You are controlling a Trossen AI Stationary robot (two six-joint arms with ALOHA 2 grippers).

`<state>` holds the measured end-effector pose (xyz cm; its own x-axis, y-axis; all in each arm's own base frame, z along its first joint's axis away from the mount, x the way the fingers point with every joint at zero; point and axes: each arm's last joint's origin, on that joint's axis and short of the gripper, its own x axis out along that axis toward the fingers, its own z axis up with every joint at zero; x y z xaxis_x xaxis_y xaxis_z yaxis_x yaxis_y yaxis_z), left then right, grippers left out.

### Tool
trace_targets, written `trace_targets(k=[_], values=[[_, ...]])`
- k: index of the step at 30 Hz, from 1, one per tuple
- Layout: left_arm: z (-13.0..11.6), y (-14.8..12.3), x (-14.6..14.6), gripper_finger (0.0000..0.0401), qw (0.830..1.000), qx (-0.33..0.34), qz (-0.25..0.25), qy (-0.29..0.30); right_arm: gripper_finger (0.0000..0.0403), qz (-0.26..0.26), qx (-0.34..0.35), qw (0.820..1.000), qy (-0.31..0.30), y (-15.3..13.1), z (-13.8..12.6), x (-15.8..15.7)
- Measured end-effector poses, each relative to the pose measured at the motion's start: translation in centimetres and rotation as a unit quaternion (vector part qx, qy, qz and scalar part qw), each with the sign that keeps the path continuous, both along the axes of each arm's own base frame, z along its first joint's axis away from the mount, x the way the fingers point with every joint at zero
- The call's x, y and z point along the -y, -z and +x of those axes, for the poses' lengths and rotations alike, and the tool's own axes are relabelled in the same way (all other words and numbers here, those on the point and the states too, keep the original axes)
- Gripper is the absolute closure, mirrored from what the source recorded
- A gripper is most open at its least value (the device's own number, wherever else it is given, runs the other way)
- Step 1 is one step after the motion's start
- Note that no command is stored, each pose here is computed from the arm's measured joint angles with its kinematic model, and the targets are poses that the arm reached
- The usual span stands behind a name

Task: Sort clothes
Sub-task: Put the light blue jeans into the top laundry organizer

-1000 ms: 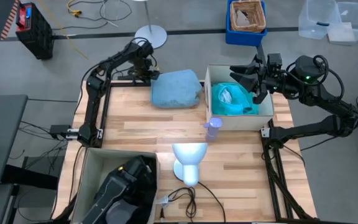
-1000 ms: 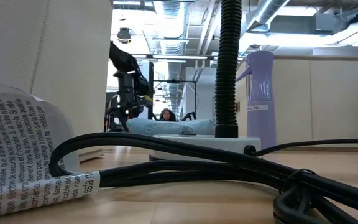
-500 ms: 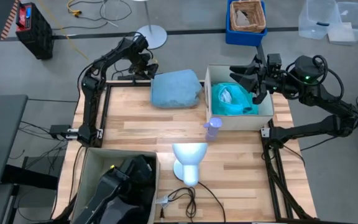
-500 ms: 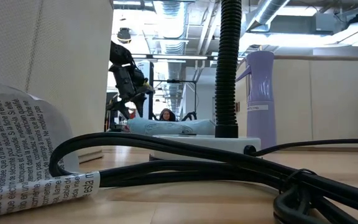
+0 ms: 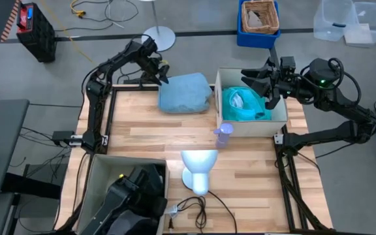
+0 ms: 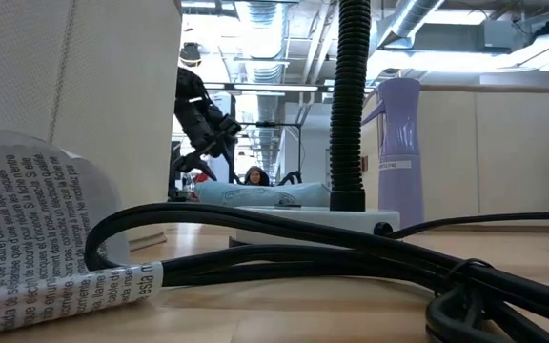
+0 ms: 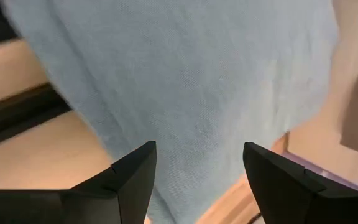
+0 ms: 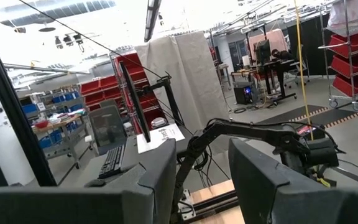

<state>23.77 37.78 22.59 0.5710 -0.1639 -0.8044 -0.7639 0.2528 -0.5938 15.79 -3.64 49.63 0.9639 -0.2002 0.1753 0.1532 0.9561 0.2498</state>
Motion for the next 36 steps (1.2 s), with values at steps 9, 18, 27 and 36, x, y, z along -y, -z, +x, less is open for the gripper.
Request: trace_targets(k=[9,18,27,36], values=[[-0.3,0.1,0.1,0.0142,1.0,-0.015,-0.012,-0.008,0.0241,0.0,0.0,1.0,-0.012,0.0,0.1,-0.4],[-0.8,0.8,0.0,0.0137,1.0,-0.002,-0.018,0.018,0.0241,0.0,0.0,1.0,-0.015,0.0,0.1,-0.5],[-1.8,1.5,-0.3,0.0139,0.999,0.013,-0.043,0.016,0.0241,0.009,0.004,1.0,-0.013,0.0,0.1,-0.3],[-2.1,1.9,-0.2,0.0194,0.998,0.017,-0.053,0.019,0.0241,0.01,0.004,1.0,-0.013,0.0,0.1,-0.4]])
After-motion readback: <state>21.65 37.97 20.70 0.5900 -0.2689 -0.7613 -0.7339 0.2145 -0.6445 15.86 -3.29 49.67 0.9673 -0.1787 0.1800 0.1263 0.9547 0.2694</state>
